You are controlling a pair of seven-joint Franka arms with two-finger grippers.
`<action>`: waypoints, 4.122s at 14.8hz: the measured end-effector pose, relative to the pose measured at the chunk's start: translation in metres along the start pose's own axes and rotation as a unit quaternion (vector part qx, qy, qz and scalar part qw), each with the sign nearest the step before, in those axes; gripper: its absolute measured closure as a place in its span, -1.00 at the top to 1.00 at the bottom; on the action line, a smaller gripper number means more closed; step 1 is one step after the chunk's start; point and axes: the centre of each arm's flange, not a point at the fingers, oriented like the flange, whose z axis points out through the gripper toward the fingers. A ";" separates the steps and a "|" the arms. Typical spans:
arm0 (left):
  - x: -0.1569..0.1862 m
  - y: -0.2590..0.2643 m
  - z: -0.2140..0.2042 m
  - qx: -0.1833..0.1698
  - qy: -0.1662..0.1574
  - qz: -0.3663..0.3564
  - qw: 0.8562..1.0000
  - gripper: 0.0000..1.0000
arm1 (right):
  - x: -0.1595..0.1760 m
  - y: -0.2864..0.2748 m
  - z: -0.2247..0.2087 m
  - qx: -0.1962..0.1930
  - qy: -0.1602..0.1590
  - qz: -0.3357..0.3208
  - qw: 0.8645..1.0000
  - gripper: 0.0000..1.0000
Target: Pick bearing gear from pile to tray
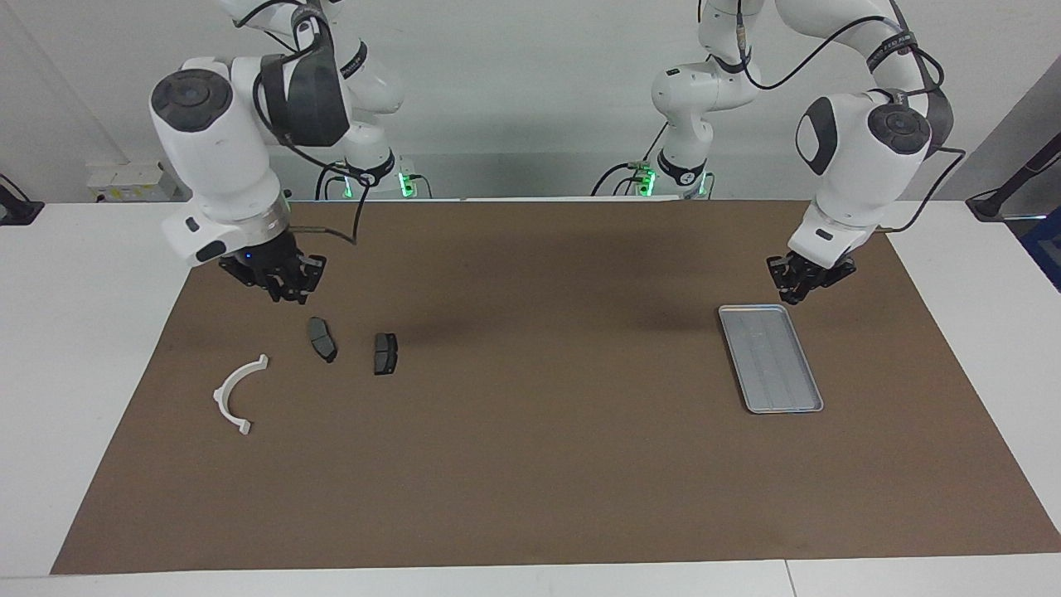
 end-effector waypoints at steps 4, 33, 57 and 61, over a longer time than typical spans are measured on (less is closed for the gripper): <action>-0.014 -0.007 0.044 -0.001 0.010 0.007 1.000 -0.53 | -0.039 -0.082 -0.024 0.014 0.000 0.070 0.997 -0.30; -0.037 -0.001 0.148 -0.014 0.027 0.013 0.999 -0.53 | -0.164 -0.362 0.203 0.008 0.001 0.207 0.978 -0.30; -0.021 0.002 0.133 -0.014 0.041 0.018 0.999 0.40 | -0.142 -0.363 0.247 0.020 0.012 0.250 0.968 0.63; -0.004 0.022 0.107 -0.015 0.045 0.003 0.999 0.39 | -0.102 -0.336 0.223 0.038 0.023 0.287 0.957 1.00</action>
